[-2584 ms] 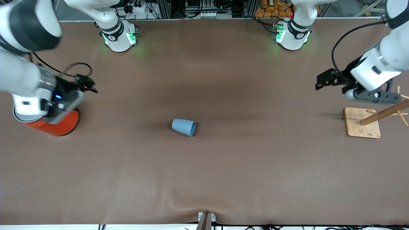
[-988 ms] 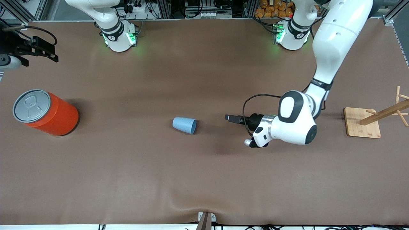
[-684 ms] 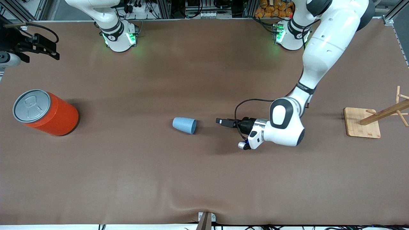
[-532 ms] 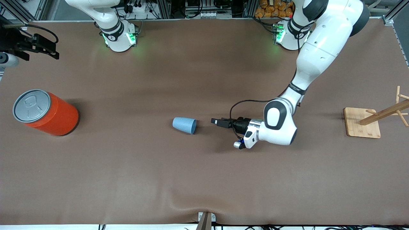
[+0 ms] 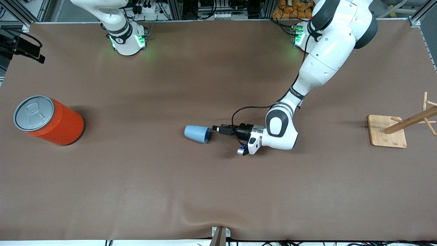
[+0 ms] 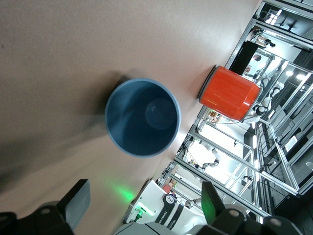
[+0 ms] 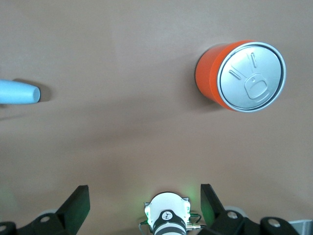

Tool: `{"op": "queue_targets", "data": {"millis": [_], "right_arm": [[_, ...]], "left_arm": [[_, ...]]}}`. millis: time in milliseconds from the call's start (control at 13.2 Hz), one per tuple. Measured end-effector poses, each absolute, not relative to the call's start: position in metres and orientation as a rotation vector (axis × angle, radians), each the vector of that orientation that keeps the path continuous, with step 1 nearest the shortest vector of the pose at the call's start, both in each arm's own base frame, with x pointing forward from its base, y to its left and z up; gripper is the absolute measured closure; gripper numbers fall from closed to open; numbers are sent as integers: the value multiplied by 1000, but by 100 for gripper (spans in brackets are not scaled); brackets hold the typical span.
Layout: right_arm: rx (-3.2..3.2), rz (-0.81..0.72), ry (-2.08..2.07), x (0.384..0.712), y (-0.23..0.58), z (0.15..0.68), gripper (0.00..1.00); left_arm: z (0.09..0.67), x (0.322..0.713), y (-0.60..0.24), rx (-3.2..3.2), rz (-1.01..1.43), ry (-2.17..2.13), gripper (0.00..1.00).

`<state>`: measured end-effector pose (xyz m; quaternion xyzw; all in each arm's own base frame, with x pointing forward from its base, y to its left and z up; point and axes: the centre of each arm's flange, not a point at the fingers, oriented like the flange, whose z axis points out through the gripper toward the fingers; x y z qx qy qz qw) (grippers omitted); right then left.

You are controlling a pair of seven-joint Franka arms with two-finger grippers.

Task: Flip cup
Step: 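Close the left gripper on the rim of the lying cup, then lift the cup with the left gripper and turn it upright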

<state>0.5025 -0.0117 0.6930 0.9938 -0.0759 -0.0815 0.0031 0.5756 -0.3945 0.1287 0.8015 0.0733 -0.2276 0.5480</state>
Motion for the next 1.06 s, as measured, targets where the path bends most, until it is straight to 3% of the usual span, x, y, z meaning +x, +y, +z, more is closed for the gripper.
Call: {"op": "queue_targets", "data": {"millis": [532, 1064], "right_arm": [[3115, -239, -266, 513, -12, 685, 0], [3114, -240, -285, 516, -18, 682, 0]], "left_arm": [[130, 594, -399, 1850, -431, 109, 0], [127, 583, -445, 1843, -383, 153, 0]]}}
